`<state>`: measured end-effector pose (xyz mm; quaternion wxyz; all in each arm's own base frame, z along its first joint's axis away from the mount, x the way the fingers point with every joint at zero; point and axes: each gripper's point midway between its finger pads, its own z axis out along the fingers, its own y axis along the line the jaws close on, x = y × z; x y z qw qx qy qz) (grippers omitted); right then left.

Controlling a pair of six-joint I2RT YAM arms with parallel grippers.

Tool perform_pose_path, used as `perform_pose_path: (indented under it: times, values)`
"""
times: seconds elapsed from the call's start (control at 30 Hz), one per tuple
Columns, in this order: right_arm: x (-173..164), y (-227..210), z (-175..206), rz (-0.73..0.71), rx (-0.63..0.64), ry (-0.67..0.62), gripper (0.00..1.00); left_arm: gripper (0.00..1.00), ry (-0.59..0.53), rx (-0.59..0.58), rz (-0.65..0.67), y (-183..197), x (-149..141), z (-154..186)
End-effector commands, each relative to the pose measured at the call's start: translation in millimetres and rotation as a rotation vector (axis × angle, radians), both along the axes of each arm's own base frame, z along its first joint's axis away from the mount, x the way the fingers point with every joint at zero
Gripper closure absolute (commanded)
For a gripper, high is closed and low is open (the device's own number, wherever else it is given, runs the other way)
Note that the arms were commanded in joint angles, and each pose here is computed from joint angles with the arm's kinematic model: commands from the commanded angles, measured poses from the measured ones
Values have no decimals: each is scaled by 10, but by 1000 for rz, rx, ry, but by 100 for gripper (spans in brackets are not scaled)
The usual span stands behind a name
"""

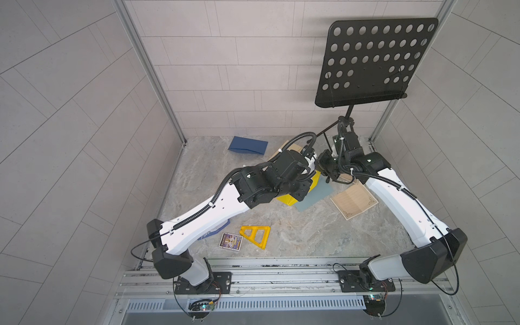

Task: Take the letter paper out of the envelope
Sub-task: Take out the letter paper from the envelope, then place the envelope inside the envelope.

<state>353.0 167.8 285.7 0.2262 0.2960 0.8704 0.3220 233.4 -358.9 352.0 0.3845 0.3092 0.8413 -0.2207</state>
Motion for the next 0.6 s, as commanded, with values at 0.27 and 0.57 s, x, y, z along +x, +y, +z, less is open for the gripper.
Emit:
perform_pose_path:
  times: [0.27, 0.57]
  values:
    - [185, 194, 121, 116, 113, -261, 100, 100, 215, -302, 298, 757, 472, 305]
    - [156, 961, -560, 361, 196, -310, 100, 100, 477, -477, 657, 1712, 666, -440]
